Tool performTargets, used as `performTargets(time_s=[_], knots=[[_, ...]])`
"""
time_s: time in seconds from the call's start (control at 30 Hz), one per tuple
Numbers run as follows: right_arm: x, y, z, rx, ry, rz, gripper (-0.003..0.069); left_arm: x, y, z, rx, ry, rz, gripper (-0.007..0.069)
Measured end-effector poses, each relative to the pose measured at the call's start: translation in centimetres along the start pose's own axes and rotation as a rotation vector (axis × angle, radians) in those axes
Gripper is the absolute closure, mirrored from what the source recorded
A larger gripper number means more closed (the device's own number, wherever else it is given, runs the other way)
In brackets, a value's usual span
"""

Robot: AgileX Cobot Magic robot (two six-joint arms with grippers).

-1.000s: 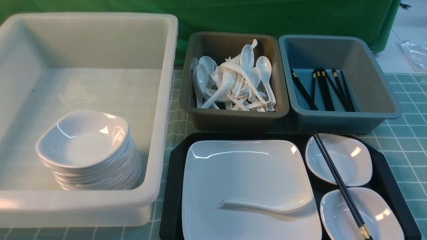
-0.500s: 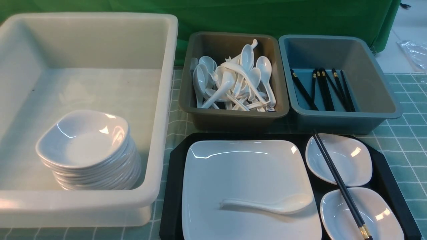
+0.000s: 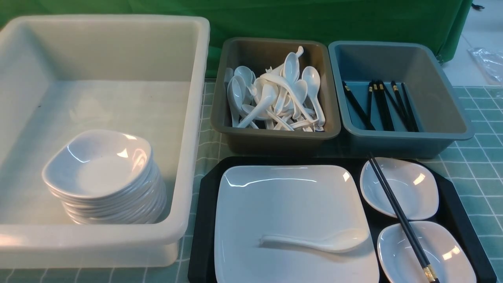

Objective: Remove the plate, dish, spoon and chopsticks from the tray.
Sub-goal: Use the right arm to grab a pair of chopsticks from the plate

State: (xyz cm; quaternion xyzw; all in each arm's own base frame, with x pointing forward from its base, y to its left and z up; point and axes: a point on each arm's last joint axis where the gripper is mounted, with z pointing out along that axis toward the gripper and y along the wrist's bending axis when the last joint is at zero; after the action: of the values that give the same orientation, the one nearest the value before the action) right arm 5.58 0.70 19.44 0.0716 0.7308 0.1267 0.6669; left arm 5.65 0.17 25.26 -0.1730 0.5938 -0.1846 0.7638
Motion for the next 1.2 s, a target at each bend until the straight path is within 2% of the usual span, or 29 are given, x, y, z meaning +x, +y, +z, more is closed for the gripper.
performTargets(time_s=[0.07, 0.13, 0.2, 0.23, 0.33, 0.47, 0.53, 0.63, 0.67, 0.7, 0.73, 0.87, 0.9, 0.93, 1.07, 1.2], knots=[[-0.7, 0.0, 0.0, 0.001, -0.073, 0.1, 0.0417, -0.9, -1.0, 1.2, 0.029, 0.078, 0.109, 0.0608], [-0.8, 0.0, 0.0, -0.001, -0.089, 0.133, 0.0419, -1.2, -1.3, 1.8, 0.035, 0.122, 0.146, 0.0608], [-0.7, 0.1, 0.0, -0.004, -0.057, 0.174, 0.0438, -1.2, -1.7, 3.2, 0.025, 0.23, 0.23, 0.0608], [-1.0, 0.5, -0.1, -0.027, 0.02, 0.183, 0.0462, -1.2, -1.8, 4.2, 0.002, 0.325, 0.314, 0.0608], [-2.9, 1.9, -0.1, -0.071, 0.184, 0.118, 0.0492, -0.6, -1.9, 6.2, -0.063, 0.566, 0.509, 0.0608], [-6.1, 3.9, 0.9, -0.151, 0.45, -0.045, 0.0498, -0.6, -3.4, 8.0, -0.048, 0.872, 0.674, 0.0608], [-7.1, 4.6, 1.5, -0.171, 0.548, -0.088, 0.0499, -0.5, -4.0, 8.2, -0.032, 0.95, 0.66, 0.0608], [-8.7, 5.4, 4.5, -0.164, 0.853, -0.212, 0.0496, -1.0, -6.9, 8.3, 0.14, 1.047, 0.544, 0.0608], [-8.9, 5.5, 4.5, -0.166, 0.844, -0.219, 0.0496, -1.1, -7.0, 8.3, 0.148, 1.045, 0.554, 0.0608], [-9.2, 5.6, 6.2, -0.154, 0.954, -0.257, 0.0486, -1.1, -8.0, 8.1, 0.231, 1.057, 0.493, 0.0608], [-9.2, 5.7, 7.2, -0.149, 1.001, -0.27, 0.0477, -1.0, -8.4, 8.0, 0.272, 1.064, 0.468, 0.0608], [-7.7, 5.6, 12.1, -0.128, 1.188, -0.284, 0.0389, -0.9, -9.5, 7.5, 0.413, 1.072, 0.435, 0.0608], [-7.6, 5.6, 12.3, -0.127, 1.196, -0.284, 0.0383, -0.9, -9.6, 7.5, 0.425, 1.07, 0.441, 0.0608], [-6.1, 5.4, 14.3, -0.113, 1.281, -0.276, 0.0325, -0.9, -9.7, 7.5, 0.453, 1.063, 0.45, 0.0608], [-3.1, 4.8, 16.7, -0.09, 1.399, -0.281, 0.0235, -0.9, -9.9, 7.5, 0.477, 1.054, 0.468, 0.0608], [-1.0, 4.5, 18.3, -0.078, 1.432, -0.291, 0.02, -1.0, -9.9, 7.6, 0.483, 1.043, 0.479, 0.0608]])
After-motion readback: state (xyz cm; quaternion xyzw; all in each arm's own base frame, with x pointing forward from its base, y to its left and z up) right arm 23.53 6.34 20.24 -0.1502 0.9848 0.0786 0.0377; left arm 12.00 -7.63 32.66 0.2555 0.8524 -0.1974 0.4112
